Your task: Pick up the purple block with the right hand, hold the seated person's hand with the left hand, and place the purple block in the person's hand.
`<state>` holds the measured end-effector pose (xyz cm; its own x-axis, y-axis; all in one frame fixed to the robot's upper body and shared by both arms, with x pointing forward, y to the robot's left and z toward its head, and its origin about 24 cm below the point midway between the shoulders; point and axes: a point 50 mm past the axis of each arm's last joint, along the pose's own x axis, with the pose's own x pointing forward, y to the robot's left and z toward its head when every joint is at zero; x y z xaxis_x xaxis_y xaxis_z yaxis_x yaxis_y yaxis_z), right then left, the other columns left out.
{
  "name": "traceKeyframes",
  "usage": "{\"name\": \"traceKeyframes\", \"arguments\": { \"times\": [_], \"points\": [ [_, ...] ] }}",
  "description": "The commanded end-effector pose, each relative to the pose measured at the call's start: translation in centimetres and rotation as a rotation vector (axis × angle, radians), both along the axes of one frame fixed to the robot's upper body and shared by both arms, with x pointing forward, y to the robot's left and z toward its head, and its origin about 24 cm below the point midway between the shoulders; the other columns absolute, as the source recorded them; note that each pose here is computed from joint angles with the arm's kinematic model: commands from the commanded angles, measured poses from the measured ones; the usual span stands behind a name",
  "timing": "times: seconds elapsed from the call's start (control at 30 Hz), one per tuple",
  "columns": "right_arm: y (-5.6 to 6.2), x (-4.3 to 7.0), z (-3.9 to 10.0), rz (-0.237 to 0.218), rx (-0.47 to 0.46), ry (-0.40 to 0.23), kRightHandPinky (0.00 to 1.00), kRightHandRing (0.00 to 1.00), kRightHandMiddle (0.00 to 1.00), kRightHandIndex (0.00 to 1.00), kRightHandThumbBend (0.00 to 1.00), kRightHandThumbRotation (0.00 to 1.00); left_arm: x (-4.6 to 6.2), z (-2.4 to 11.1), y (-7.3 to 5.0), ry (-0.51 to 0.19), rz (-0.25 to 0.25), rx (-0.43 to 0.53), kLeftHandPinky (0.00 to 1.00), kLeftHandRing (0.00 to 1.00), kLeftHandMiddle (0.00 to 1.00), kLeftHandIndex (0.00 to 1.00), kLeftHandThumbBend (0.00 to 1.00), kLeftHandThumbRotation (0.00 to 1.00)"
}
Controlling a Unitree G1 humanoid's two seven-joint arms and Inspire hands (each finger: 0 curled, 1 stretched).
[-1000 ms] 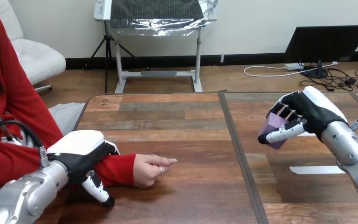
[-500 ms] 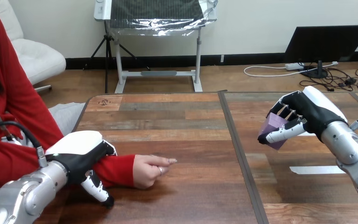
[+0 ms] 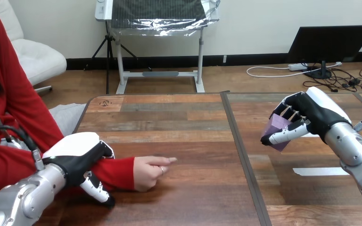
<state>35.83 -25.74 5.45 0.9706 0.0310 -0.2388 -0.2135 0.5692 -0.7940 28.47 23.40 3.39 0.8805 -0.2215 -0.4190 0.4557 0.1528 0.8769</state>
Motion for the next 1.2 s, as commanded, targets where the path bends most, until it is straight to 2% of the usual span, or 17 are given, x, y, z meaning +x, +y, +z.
{"name": "traceKeyframes", "arguments": {
  "times": [0.0,0.6,1.17],
  "points": [
    [0.3,1.4,3.0,-0.001,0.014,-0.118,0.39,0.42,0.46,0.49,0.82,0.0,0.7,0.8,-0.1,-0.045,-0.002,-0.032,0.3,0.36,0.44,0.44,0.8,0.0],
    [0.3,1.3,2.9,0.004,0.024,-0.124,0.39,0.42,0.46,0.49,0.82,0.0,0.8,0.7,-0.1,-0.053,0.007,-0.078,0.26,0.31,0.38,0.4,0.76,0.0],
    [0.4,1.3,2.8,0.008,0.036,-0.121,0.4,0.43,0.46,0.49,0.83,0.0,1.1,1.9,-0.1,-0.114,0.009,-0.115,0.24,0.3,0.37,0.39,0.73,0.0]
  ]
}}
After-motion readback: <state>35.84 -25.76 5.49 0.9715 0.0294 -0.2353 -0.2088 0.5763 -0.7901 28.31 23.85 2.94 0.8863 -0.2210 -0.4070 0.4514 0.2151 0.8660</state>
